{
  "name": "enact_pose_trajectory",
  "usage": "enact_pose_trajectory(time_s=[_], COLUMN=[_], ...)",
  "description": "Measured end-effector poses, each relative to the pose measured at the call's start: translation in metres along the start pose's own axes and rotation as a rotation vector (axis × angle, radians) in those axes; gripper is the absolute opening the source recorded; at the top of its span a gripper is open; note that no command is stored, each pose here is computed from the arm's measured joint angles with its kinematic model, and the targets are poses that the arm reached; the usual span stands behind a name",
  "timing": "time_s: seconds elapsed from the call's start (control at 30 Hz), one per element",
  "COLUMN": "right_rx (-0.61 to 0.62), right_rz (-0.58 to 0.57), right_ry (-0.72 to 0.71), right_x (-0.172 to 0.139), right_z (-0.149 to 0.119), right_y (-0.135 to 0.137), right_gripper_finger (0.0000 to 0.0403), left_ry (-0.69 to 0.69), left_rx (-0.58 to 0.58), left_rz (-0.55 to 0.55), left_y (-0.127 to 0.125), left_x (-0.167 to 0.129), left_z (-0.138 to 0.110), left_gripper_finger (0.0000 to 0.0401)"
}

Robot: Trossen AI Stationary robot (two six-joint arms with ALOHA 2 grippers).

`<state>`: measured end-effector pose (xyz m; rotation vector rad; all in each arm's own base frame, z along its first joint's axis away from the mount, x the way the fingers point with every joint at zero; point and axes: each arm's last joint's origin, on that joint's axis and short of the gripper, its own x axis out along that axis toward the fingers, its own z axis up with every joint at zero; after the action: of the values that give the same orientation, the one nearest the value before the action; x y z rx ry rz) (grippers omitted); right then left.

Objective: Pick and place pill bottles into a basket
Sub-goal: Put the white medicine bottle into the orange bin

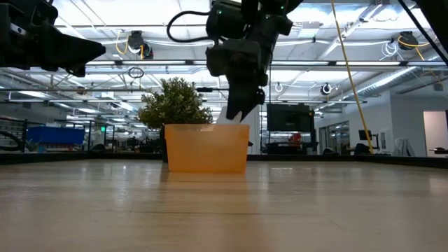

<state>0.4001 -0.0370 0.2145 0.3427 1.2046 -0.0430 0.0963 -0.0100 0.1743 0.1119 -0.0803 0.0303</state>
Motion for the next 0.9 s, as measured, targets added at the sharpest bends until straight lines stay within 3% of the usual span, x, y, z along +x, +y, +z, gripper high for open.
enact_pose_trajectory(time_s=[0.9], right_rx=[-0.091], right_rz=[-0.031], right_ry=[0.019], right_x=[0.015], right_z=[-0.001], right_y=[0.005], right_gripper_finger=[0.0171], left_ry=[0.0], left_rx=[0.0], left_rz=[0.0], left_y=[0.0], left_x=[0.0], left_z=[0.0], left_gripper_finger=[0.0067])
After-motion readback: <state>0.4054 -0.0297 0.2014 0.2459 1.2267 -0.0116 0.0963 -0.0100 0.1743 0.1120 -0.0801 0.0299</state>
